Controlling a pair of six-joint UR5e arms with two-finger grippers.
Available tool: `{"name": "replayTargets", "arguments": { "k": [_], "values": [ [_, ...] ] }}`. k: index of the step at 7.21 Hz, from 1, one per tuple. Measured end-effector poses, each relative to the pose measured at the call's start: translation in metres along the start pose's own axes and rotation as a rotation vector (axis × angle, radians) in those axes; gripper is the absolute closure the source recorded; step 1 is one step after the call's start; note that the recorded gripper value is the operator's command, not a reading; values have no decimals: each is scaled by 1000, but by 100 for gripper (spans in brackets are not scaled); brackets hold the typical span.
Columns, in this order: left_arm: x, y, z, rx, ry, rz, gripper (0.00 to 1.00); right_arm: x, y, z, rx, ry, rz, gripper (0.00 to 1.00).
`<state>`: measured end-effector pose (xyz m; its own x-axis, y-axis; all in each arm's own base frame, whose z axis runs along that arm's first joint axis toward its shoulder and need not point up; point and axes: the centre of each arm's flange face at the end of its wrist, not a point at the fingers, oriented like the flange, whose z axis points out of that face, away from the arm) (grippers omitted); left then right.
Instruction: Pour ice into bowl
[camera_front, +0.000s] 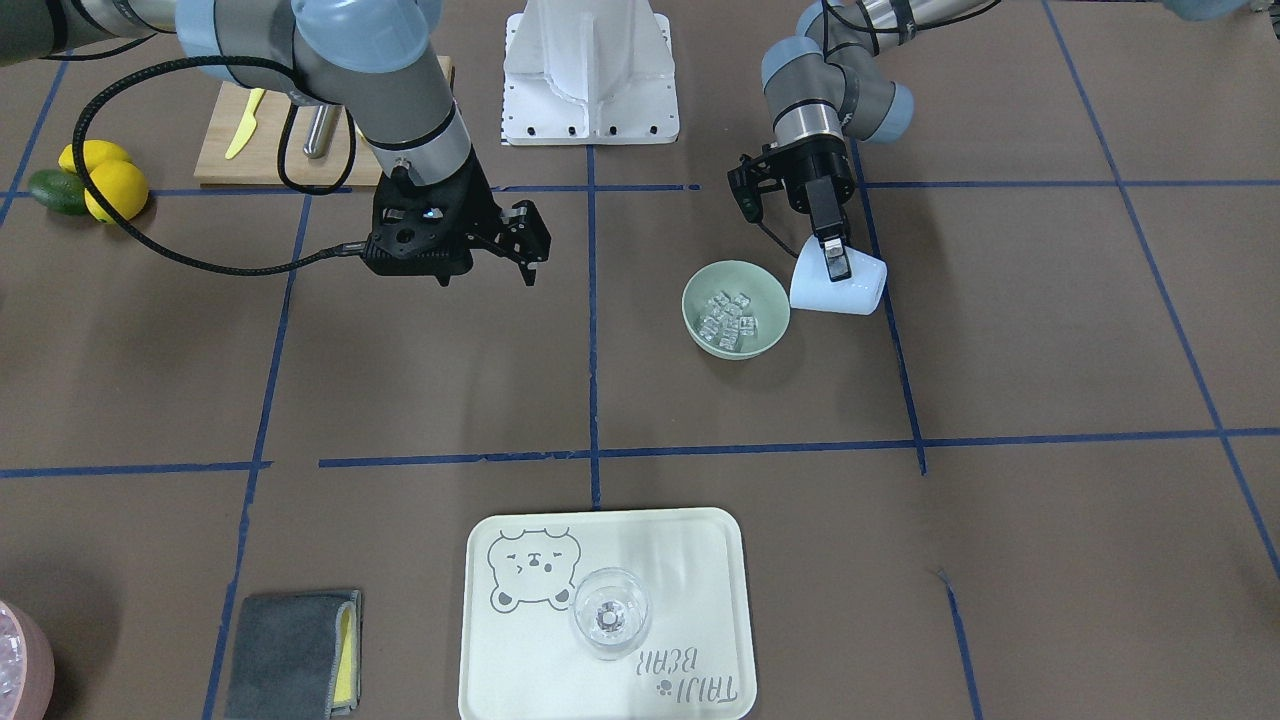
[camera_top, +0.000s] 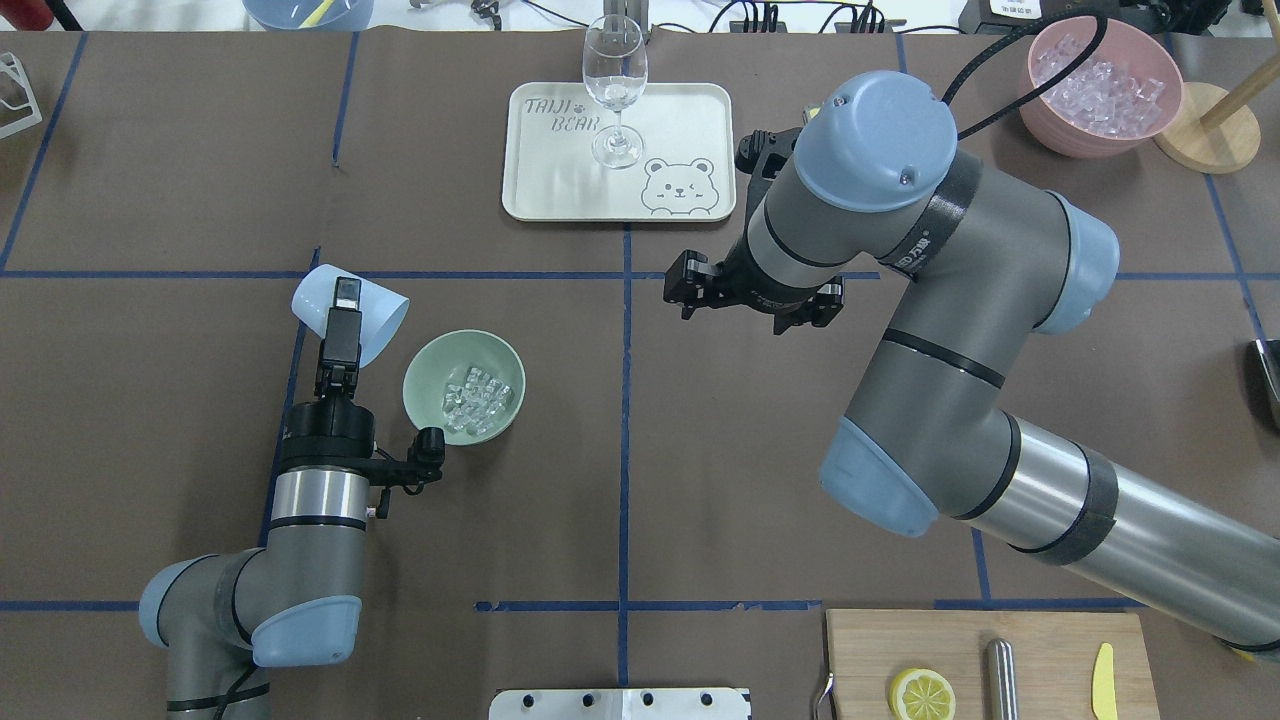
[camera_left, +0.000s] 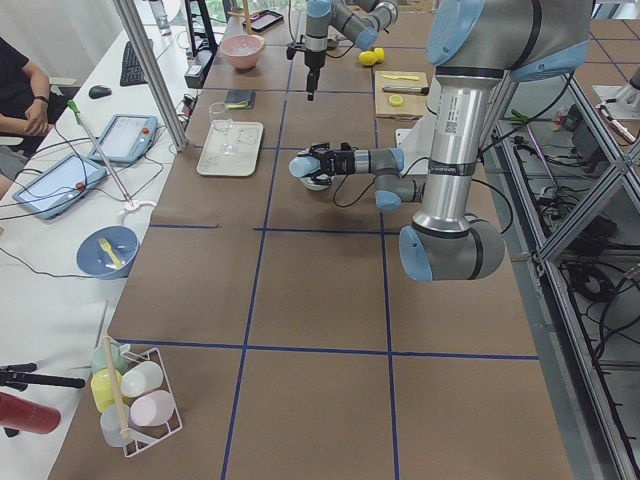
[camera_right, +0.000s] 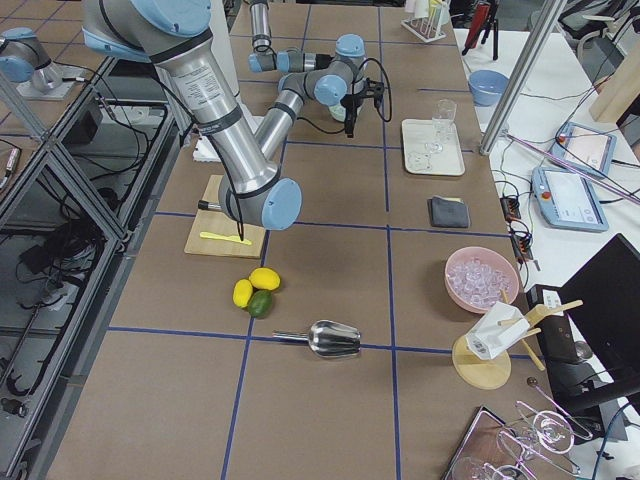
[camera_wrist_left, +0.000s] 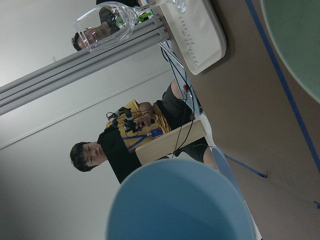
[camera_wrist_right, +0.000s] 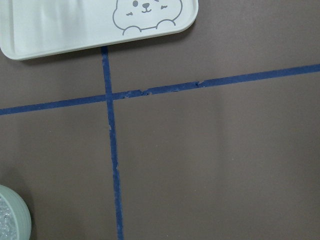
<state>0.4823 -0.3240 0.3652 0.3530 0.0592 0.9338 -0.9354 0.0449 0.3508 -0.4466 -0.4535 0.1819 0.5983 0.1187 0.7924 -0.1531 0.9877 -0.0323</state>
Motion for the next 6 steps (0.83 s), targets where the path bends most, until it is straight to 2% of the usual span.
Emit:
{"name": "replayTargets", "arguments": {
  "k": [4,6],
  "values": [
    [-15,4,-3,16,-5,-82,100,-1,0,0,0,-1,-1,0],
    [-20,2,-4,55,22,-86,100,-1,1,0,1,-1,0,0]
  ]
}}
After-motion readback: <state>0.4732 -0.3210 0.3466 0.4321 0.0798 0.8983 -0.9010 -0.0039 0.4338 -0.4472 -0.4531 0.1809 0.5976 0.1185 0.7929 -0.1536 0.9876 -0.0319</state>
